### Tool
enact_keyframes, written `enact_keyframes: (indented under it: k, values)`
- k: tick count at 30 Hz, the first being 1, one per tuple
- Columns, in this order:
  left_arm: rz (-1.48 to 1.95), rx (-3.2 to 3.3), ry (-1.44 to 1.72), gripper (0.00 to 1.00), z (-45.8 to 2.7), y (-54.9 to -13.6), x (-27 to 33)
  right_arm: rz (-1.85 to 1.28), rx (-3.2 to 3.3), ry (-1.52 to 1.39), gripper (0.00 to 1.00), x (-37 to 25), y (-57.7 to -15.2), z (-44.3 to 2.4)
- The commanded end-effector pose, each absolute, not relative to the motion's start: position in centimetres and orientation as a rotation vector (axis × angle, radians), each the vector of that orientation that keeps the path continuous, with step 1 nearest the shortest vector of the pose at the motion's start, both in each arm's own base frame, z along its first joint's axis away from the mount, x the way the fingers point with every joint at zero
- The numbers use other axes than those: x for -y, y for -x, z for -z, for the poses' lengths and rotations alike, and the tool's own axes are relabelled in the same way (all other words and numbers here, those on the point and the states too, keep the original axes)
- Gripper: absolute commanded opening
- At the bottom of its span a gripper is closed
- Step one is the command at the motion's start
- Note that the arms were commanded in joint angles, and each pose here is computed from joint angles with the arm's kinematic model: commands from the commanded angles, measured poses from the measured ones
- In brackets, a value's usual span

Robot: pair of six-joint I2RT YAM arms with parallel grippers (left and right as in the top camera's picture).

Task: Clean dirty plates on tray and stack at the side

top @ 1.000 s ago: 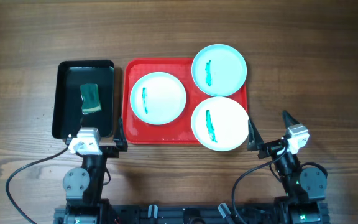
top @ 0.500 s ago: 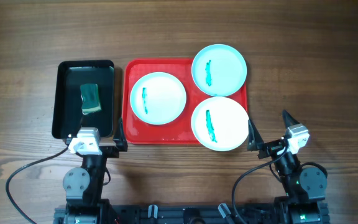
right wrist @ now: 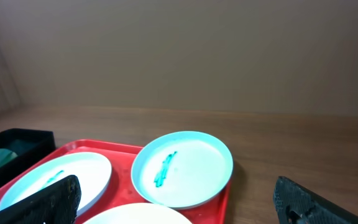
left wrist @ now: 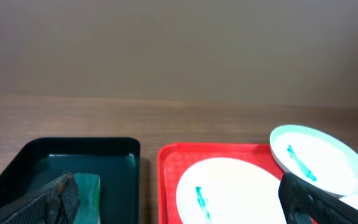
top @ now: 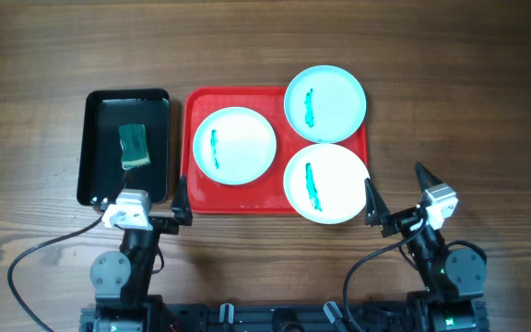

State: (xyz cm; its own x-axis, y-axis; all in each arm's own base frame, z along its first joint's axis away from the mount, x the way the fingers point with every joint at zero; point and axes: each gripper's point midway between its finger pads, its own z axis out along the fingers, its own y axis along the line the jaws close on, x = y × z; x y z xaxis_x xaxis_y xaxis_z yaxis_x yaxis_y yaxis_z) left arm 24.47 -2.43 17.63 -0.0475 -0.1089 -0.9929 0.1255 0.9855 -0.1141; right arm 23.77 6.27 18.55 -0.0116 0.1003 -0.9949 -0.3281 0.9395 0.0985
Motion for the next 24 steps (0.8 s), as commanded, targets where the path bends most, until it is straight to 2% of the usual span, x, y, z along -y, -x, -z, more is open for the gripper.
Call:
enact_keyframes:
  k: [1, 7, 13, 18, 24]
  values:
    - [0.215, -1.621, -0.031, 1.00, -20.8, -24.2, 2.9, -0.382, -1.506, 0.215, 1.00, -7.0, -23.4, -22.2]
    - [0.221, -1.757, -0.023, 1.00, -24.4, -25.0, 3.0, -0.425, -1.520, 0.266, 1.00, -8.1, -24.2, -27.1]
    - [0.228, -2.003, -0.003, 1.00, -27.6, -27.4, 3.1, -0.475, -1.675, 0.280, 1.00, -9.1, -27.8, -30.3]
    - [0.247, -2.255, 0.039, 1.00, -28.8, -30.2, 3.4, -0.506, -1.900, 0.255, 1.00, -9.4, -31.3, -30.5]
    - [0.247, -2.571, 0.082, 1.00, -27.0, -33.3, 3.5, -0.530, -2.215, 0.354, 1.00, -10.3, -34.0, -28.2]
